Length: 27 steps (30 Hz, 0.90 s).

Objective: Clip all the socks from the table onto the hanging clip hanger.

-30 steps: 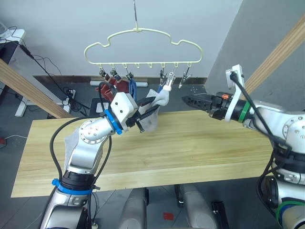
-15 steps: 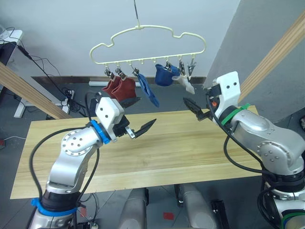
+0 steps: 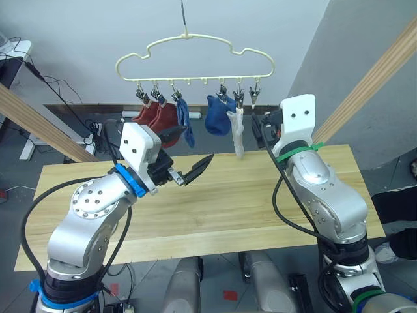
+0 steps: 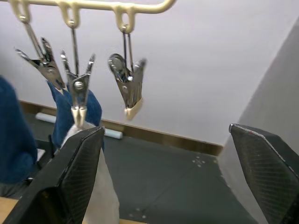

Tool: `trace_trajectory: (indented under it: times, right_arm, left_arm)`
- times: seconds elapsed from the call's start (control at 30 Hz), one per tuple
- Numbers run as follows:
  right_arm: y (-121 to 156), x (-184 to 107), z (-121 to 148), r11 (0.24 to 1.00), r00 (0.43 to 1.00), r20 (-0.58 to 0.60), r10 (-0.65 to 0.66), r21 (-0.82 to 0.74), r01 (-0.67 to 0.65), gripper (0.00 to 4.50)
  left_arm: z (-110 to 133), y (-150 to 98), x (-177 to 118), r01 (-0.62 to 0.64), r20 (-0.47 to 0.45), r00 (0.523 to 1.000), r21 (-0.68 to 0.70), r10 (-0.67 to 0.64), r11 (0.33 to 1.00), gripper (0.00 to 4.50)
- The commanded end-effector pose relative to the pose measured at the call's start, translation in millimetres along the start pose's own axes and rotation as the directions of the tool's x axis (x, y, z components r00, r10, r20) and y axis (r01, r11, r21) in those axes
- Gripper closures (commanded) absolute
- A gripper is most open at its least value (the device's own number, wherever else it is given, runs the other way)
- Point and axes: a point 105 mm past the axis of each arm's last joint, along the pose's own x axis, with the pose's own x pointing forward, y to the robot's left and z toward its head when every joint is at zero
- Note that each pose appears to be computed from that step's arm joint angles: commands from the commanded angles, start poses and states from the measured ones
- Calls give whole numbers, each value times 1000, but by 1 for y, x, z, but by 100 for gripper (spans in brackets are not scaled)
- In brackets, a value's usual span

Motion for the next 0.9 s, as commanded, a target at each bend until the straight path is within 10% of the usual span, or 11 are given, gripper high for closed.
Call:
trace_trajectory:
  times: [0.03,0.17,0.8,0.9]
  right_arm:
    - [3,2,18,999,996,83,-32,10,32,18]
    - [9,4,23,999,994,105,-23,29,20,126]
    - [15,21,31,996,987,137,-80,53,74,126]
    - [14,24,30,995,987,136,-89,51,82,183]
  left_arm:
    - [16,1,-4,-21,47,999,34,19,999,0]
    - [25,-3,-4,0,81,997,-7,0,1000,0]
    - [41,-1,-1,1,119,993,-49,5,999,0]
    - [40,-1,-1,-1,117,993,-51,7,999,0]
